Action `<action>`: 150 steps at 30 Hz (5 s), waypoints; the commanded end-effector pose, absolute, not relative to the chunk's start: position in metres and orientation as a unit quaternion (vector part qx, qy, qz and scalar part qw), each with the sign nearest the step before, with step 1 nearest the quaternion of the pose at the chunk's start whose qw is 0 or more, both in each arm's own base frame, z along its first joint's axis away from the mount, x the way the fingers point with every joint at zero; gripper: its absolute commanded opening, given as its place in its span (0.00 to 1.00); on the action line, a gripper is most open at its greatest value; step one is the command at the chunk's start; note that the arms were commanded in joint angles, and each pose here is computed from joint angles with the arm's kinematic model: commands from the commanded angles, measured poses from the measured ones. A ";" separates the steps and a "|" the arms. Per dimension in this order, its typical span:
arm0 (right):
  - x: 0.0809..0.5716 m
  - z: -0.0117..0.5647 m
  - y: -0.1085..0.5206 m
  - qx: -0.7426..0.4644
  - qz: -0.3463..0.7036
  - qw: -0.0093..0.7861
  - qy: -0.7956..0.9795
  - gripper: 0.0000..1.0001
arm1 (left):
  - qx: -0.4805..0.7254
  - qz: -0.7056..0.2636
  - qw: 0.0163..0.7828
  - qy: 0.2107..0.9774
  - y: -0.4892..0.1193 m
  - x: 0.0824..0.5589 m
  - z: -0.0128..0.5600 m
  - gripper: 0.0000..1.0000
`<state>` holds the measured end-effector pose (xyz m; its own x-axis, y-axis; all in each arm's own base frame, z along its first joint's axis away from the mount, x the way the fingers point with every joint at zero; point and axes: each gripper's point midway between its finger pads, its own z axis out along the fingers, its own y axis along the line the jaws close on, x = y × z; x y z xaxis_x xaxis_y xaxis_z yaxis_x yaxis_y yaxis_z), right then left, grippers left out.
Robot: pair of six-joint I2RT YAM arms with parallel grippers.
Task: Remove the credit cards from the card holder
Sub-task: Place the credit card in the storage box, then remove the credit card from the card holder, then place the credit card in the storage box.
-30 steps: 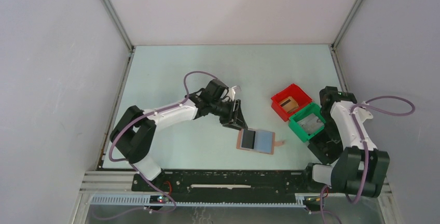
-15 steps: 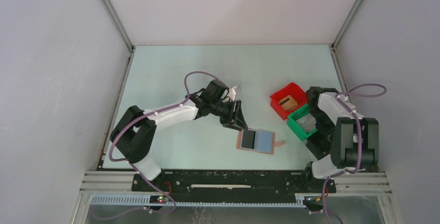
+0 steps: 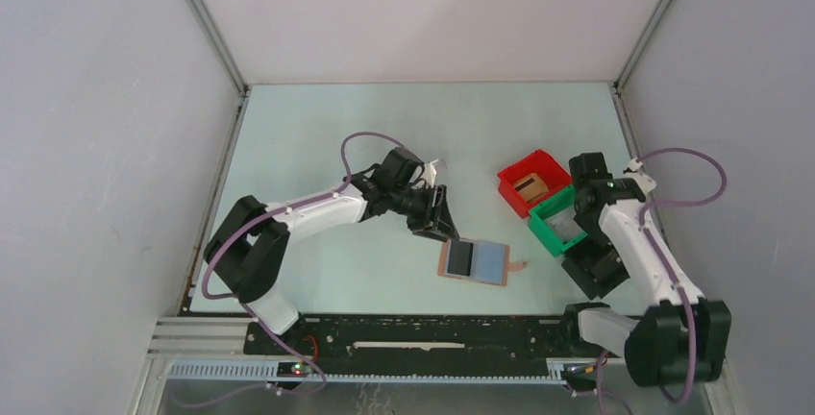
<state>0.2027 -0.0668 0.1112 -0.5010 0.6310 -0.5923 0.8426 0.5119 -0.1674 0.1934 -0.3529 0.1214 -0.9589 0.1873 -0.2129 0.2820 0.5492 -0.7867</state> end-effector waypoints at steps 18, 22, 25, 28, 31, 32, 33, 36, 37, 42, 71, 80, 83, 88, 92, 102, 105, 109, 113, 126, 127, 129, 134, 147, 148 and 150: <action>0.212 0.087 0.212 0.178 0.339 0.245 0.891 0.35 | 0.095 -0.416 0.049 0.903 -0.348 0.198 0.082 0.46; 0.206 0.063 0.212 0.199 0.340 0.223 0.892 0.32 | 0.093 -0.408 0.030 0.908 -0.348 0.195 0.067 0.46; 0.204 0.056 0.212 0.202 0.342 0.218 0.891 0.31 | 0.092 -0.410 0.016 0.907 -0.351 0.191 0.059 0.46; 0.203 0.050 0.213 0.201 0.340 0.210 0.894 0.29 | 0.085 -0.409 0.003 0.909 -0.354 0.188 0.051 0.45; 0.201 0.043 0.213 0.204 0.336 0.201 0.897 0.27 | 0.077 -0.401 -0.006 0.913 -0.354 0.187 0.041 0.43; 0.199 0.039 0.212 0.206 0.333 0.197 0.899 0.26 | 0.075 -0.400 -0.004 0.913 -0.354 0.188 0.040 0.42; 0.198 0.037 0.211 0.208 0.330 0.194 0.900 0.26 | 0.074 -0.398 -0.003 0.914 -0.354 0.187 0.038 0.42; 0.200 0.036 0.211 0.211 0.333 0.201 0.897 0.26 | 0.073 -0.391 -0.004 0.918 -0.352 0.187 0.033 0.42; 0.200 0.035 0.210 0.211 0.331 0.201 0.897 0.26 | 0.073 -0.390 -0.005 0.918 -0.353 0.187 0.032 0.42; 0.198 0.030 0.206 0.215 0.320 0.201 0.900 0.26 | 0.077 -0.388 -0.008 0.918 -0.356 0.186 0.029 0.38; 0.191 0.020 0.202 0.221 0.315 0.190 0.903 0.26 | 0.102 -0.404 0.027 0.909 -0.372 0.190 0.047 0.35; 0.189 0.017 0.202 0.227 0.317 0.186 0.902 0.27 | 0.097 -0.401 0.012 0.911 -0.376 0.188 0.034 0.34; 0.189 0.017 0.202 0.229 0.318 0.186 0.901 0.27 | 0.095 -0.398 0.006 0.913 -0.376 0.187 0.030 0.34; 0.185 0.017 0.205 0.239 0.344 0.176 0.891 0.25 | 0.095 -0.397 0.005 0.913 -0.376 0.187 0.029 0.34; 0.184 0.020 0.207 0.252 0.381 0.173 0.873 0.16 | 0.090 -0.388 -0.001 0.917 -0.374 0.186 0.022 0.33; 0.180 0.021 0.193 0.261 0.377 0.189 0.868 0.00 | 0.075 -0.370 -0.003 0.926 -0.368 0.187 0.012 0.33; 0.180 0.022 0.187 0.261 0.370 0.198 0.869 0.00 | 0.068 -0.365 -0.004 0.929 -0.365 0.187 0.009 0.33; 0.177 0.021 0.179 0.258 0.360 0.203 0.873 0.00 | 0.063 -0.364 -0.009 0.929 -0.363 0.186 0.005 0.33; 0.171 0.015 0.170 0.260 0.346 0.196 0.880 0.00 | 0.060 -0.367 -0.012 0.928 -0.363 0.186 0.004 0.33; 0.173 0.051 0.160 0.257 0.344 0.225 0.875 0.00 | 0.054 -0.373 0.002 0.926 -0.356 0.193 0.015 0.33; 0.172 0.054 0.160 0.255 0.343 0.226 0.875 0.00 | 0.054 -0.374 0.004 0.926 -0.356 0.194 0.017 0.33; 0.173 0.061 0.159 0.252 0.341 0.228 0.876 0.00 | 0.056 -0.377 0.009 0.925 -0.356 0.196 0.022 0.33; 0.176 0.077 0.153 0.251 0.313 0.245 0.883 0.00 | 0.063 -0.383 0.025 0.921 -0.357 0.200 0.035 0.33; 0.211 0.158 0.066 0.306 0.053 0.316 0.896 0.00 | 0.110 -0.370 0.119 0.915 -0.347 0.221 0.116 0.34; 0.214 0.163 0.058 0.309 0.024 0.315 0.897 0.00 | 0.112 -0.372 0.126 0.913 -0.347 0.222 0.123 0.34; 0.219 0.176 0.043 0.332 -0.021 0.313 0.889 0.00 | 0.116 -0.375 0.136 0.909 -0.345 0.225 0.136 0.34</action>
<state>0.2236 0.0956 0.1644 -0.6185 0.6215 -0.4808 0.4586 0.7824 0.4214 0.2052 -0.3420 0.0779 -0.9761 0.1123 -0.1858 0.2076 0.7333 -0.6474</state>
